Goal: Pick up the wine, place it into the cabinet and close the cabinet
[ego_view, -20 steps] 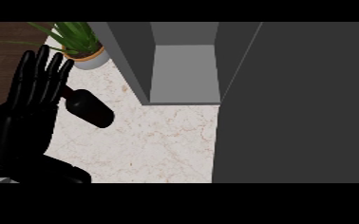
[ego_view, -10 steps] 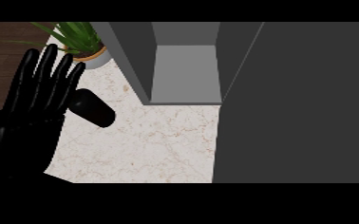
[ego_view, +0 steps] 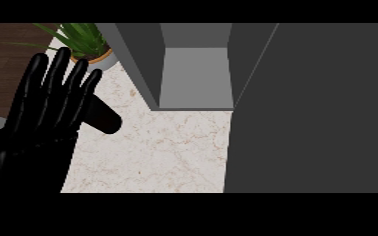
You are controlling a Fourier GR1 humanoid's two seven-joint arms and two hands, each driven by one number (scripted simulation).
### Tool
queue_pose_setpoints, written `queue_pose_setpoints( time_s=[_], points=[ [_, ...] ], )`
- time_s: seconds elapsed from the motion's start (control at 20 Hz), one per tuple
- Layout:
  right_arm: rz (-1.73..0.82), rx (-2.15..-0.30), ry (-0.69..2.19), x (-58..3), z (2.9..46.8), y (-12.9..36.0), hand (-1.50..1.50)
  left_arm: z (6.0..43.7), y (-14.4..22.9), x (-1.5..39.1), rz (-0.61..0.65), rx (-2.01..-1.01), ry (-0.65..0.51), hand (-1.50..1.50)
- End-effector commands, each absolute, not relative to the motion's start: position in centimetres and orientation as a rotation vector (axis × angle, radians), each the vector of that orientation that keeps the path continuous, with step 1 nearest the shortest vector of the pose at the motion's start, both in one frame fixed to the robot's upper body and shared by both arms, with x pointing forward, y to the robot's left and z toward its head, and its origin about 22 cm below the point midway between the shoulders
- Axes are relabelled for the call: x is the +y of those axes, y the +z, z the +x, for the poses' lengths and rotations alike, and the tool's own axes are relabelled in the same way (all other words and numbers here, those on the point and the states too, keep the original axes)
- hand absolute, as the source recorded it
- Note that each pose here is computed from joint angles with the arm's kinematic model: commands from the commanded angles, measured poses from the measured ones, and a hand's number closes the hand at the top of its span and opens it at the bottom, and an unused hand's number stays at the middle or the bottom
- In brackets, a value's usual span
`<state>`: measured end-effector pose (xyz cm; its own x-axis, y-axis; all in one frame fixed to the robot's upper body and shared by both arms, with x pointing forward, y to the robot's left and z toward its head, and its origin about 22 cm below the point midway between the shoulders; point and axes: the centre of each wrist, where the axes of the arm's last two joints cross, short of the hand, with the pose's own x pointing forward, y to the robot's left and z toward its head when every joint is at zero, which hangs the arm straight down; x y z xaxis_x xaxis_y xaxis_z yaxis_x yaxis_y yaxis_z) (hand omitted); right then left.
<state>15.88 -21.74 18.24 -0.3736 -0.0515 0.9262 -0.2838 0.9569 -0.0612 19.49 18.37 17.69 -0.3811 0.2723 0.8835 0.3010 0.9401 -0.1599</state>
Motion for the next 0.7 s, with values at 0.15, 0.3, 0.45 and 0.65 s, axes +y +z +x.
queue_pose_setpoints(
  time_s=[0.15,0.3,0.45,0.65],
  points=[
    [0.276,-1.966,0.234,-21.6,13.7,20.0,-1.50,18.4,19.6,17.4,-0.381,-1.995,0.036,-1.50],
    [0.265,-1.963,0.244,-22.4,14.1,21.1,-1.50,17.9,19.6,18.5,-0.355,-2.007,0.056,-1.50],
    [0.266,-1.973,0.251,-22.0,13.7,20.2,-1.50,18.9,18.9,19.7,-0.329,-1.988,0.059,-1.50],
    [0.287,-1.976,0.236,-22.2,15.0,20.2,-1.50,18.7,18.2,19.9,-0.314,-1.927,0.115,-1.50]
  ],
)
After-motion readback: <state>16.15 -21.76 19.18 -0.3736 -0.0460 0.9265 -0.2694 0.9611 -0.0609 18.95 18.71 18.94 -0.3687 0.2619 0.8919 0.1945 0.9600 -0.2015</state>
